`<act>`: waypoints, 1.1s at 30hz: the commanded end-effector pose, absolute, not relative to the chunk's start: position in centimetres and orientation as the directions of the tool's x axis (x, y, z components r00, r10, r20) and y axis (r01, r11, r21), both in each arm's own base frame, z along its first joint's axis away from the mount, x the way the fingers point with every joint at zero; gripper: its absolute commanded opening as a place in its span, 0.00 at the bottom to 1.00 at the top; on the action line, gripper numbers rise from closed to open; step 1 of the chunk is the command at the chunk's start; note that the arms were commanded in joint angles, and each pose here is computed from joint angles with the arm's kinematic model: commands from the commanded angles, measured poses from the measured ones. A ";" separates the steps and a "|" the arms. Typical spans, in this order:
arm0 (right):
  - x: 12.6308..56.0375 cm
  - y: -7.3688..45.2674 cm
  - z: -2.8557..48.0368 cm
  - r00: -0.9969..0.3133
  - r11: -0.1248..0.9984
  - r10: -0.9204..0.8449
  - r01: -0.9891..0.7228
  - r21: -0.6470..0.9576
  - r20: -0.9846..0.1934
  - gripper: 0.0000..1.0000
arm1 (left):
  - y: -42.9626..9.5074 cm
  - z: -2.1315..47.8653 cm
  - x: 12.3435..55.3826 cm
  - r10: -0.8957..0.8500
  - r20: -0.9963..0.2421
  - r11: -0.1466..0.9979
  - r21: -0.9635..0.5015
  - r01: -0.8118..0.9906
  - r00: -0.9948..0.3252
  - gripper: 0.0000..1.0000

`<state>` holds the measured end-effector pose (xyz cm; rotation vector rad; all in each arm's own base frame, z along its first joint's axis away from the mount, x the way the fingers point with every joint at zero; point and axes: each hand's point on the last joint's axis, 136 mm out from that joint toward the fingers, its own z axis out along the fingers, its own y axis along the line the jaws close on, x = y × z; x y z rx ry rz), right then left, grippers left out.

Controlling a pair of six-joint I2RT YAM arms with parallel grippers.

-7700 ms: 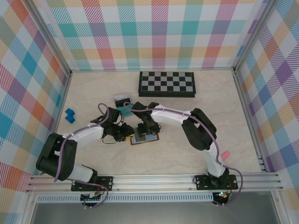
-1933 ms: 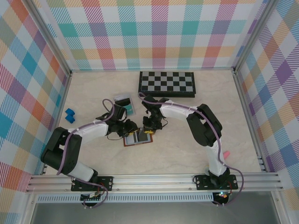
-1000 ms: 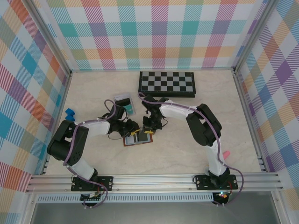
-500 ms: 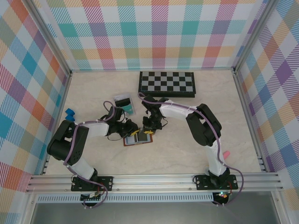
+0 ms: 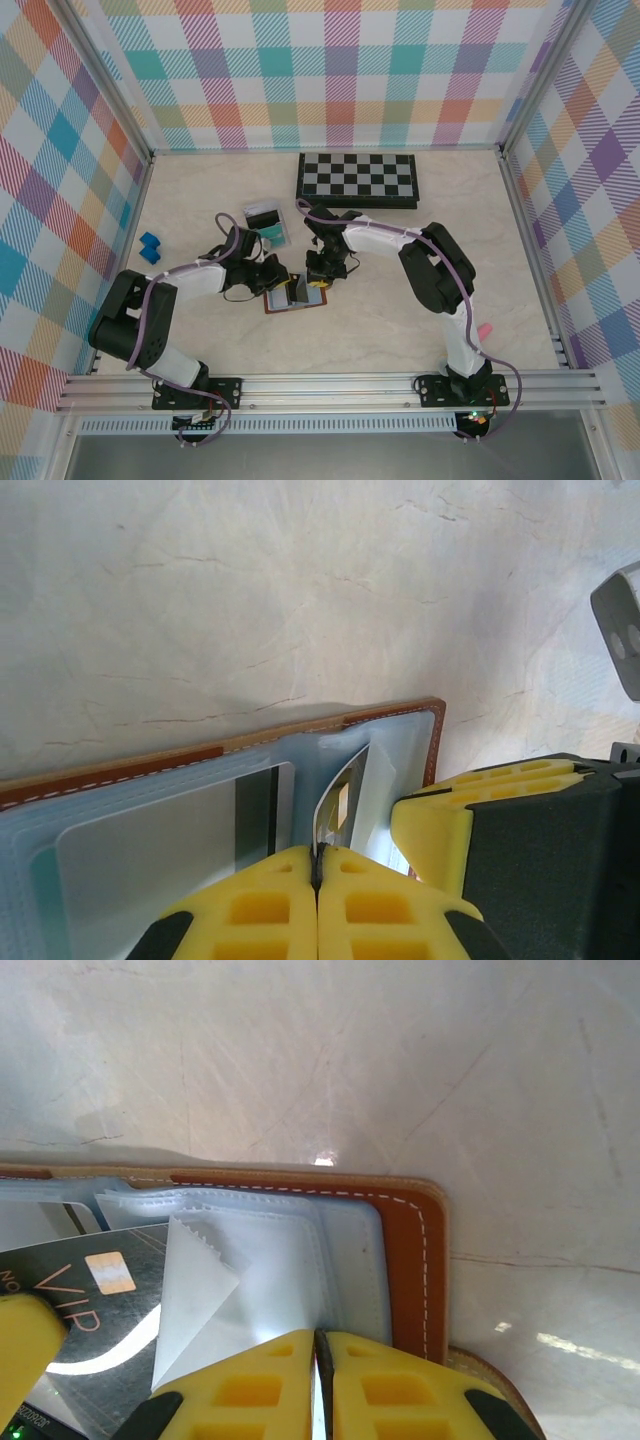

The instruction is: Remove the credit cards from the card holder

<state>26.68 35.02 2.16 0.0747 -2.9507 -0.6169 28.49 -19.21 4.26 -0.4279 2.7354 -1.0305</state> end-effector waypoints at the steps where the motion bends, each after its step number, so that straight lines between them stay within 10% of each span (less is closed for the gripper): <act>1: 25.7 33.6 0.6 -0.986 0.936 -0.069 -0.012 0.352 0.152 0.13 | -17.3 3.7 27.6 -0.346 -0.071 0.764 -0.601 -0.236 -0.936 0.02; 18: 28.2 37.0 14.8 -0.974 0.630 -0.087 -0.217 0.745 -0.210 0.37 | -14.5 13.7 27.5 -0.242 -0.275 0.869 -0.488 -0.082 -0.931 0.00; 33: 27.8 38.3 23.0 -0.971 0.281 -0.139 -0.226 0.933 -0.193 0.62 | -21.1 24.9 29.5 -0.267 -0.282 0.506 -0.855 0.115 -0.922 0.00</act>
